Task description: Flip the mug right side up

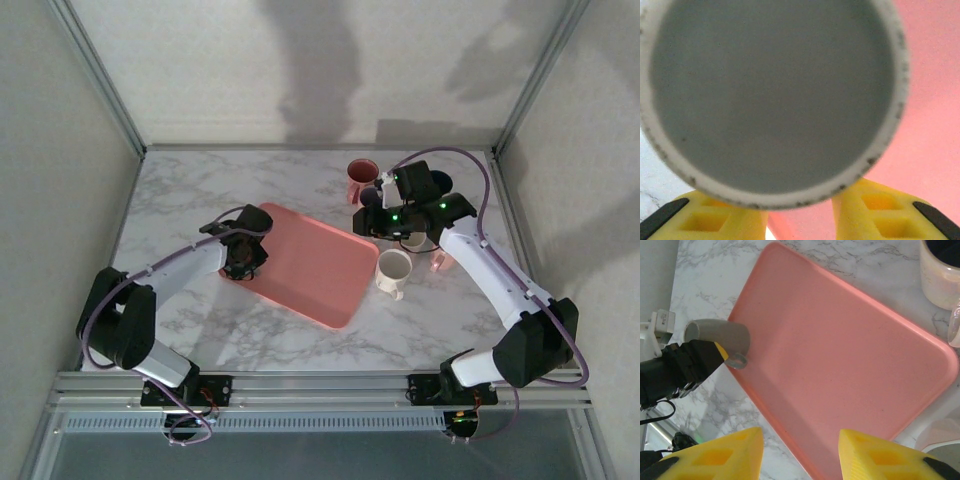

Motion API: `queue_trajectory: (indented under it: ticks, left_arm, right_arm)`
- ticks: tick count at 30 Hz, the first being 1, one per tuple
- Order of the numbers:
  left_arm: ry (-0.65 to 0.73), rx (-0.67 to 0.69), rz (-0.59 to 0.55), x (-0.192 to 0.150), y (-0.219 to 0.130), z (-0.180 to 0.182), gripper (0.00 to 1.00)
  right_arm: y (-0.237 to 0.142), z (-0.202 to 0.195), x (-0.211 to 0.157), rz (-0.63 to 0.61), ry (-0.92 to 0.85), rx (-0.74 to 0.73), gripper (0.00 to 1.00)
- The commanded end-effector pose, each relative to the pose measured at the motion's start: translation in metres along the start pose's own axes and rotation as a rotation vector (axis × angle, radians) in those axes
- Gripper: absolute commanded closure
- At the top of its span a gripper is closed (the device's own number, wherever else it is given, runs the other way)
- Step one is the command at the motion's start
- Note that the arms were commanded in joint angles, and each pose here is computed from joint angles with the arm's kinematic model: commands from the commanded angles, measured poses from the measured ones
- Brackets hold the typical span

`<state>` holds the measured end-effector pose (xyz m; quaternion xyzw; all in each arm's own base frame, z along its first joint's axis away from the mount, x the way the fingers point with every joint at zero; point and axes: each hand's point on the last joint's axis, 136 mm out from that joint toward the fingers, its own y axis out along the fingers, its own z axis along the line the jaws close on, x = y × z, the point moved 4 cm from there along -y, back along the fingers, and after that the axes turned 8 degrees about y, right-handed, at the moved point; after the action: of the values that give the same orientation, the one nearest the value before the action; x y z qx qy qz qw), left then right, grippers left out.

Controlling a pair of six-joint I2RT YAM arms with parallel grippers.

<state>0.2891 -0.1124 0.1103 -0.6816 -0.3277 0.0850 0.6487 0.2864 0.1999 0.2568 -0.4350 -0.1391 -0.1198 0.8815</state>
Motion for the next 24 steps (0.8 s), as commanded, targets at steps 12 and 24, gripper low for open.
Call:
queue_trajectory:
  ticks: [12,24]
  left_arm:
    - [0.019,0.127,-0.027,0.007,0.005,0.027,0.72]
    - [0.058,0.139,-0.013,0.010,0.014,0.029,0.77]
  right_arm:
    - [-0.003,-0.001,0.008,-0.021,0.025,0.025,0.56]
    - [-0.006,-0.002,0.004,-0.020,0.045,0.032,0.57]
